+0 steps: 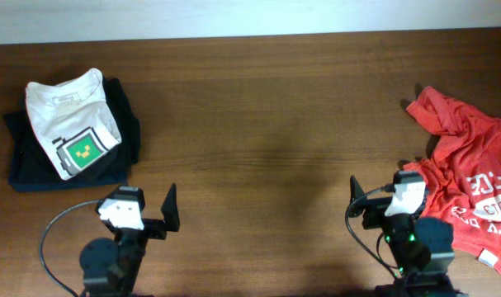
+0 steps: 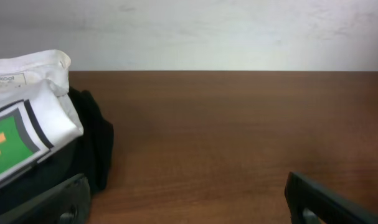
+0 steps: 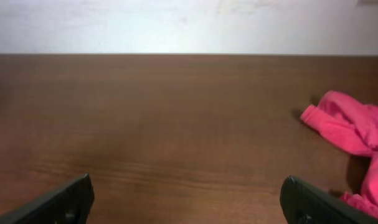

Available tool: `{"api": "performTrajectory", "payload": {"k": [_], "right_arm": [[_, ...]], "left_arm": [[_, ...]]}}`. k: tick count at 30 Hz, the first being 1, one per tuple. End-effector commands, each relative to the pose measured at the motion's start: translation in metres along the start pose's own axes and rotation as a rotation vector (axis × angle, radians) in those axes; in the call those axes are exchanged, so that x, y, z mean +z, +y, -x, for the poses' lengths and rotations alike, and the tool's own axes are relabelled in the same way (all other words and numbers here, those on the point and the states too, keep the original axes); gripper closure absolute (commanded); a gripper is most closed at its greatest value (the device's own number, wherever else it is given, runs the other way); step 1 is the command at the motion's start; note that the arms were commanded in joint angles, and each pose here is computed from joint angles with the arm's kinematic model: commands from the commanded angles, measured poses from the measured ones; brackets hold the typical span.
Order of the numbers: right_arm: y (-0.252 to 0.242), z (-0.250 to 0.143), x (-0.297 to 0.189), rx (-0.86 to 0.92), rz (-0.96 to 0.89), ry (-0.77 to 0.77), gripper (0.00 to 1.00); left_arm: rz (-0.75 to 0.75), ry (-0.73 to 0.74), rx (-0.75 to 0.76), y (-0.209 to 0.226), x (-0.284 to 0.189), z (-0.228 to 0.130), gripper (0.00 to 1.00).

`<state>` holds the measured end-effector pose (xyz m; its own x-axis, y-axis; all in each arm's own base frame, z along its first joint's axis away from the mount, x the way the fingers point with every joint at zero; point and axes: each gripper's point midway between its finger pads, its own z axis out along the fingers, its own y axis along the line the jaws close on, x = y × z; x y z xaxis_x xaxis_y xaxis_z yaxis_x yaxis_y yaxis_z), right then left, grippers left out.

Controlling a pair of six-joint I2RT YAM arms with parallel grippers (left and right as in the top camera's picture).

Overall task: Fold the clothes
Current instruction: 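Grasp the orange-red t-shirt with the right gripper and drag it to center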

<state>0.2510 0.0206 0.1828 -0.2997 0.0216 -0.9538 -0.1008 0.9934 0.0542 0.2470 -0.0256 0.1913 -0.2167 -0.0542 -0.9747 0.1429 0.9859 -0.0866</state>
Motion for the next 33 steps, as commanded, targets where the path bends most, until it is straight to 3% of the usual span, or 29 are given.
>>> {"api": "performTrajectory", "payload": {"k": [1,6,10,12,14,15,18,21,22,23,24,29,31,33], "right_arm": [[0.005,0.02,0.004,0.023,0.023,0.107,0.01],[0.004,0.033,0.02,-0.012,0.026,0.369,0.01],[0.015,0.042,0.036,0.031,0.092,0.47,0.01],[-0.012,0.028,0.051,0.013,-0.058,0.526,0.01],[-0.067,0.005,0.054,0.07,-0.404,0.606,0.01],[-0.081,-0.007,0.056,0.079,-0.485,0.648,0.01],[-0.105,-0.058,0.067,0.141,-0.585,0.815,0.02],[-0.134,-0.099,0.076,0.21,-0.662,0.919,0.09],[-0.141,-0.108,0.079,0.223,-0.676,0.935,0.13],[-0.148,-0.119,0.08,0.241,-0.69,0.958,0.28],[-0.151,-0.129,0.083,0.267,-0.683,0.976,0.32],[-0.168,-0.161,0.084,0.323,-0.712,1.039,0.34],[-0.17,-0.161,0.083,0.33,-0.717,1.036,0.53],[-0.157,-0.164,0.088,0.374,-0.644,1.043,0.91]], "left_arm": [[-0.012,0.086,-0.027,-0.003,0.006,0.015,0.01],[-0.001,0.28,-0.063,-0.001,0.016,0.018,0.01],[0.005,0.38,-0.082,0.0,0.021,0.018,0.01],[0.006,0.389,-0.083,0.0,0.025,0.021,0.01],[0.009,0.391,-0.077,0.001,0.025,0.02,0.01],[0.009,0.39,-0.072,0.001,0.025,0.02,0.01],[0.008,0.39,-0.072,0.001,0.025,0.02,0.01],[0.008,0.39,-0.072,0.001,0.025,0.02,0.01],[0.007,0.39,-0.072,0.001,0.025,0.02,0.01],[0.008,0.39,-0.072,0.001,0.025,0.02,0.01],[0.008,0.39,-0.072,0.001,0.025,0.02,0.01],[0.008,0.39,-0.072,0.001,0.025,0.02,0.01],[0.008,0.39,-0.072,0.001,0.025,0.02,0.01],[0.008,0.39,-0.072,0.001,0.025,0.02,0.01]]}}
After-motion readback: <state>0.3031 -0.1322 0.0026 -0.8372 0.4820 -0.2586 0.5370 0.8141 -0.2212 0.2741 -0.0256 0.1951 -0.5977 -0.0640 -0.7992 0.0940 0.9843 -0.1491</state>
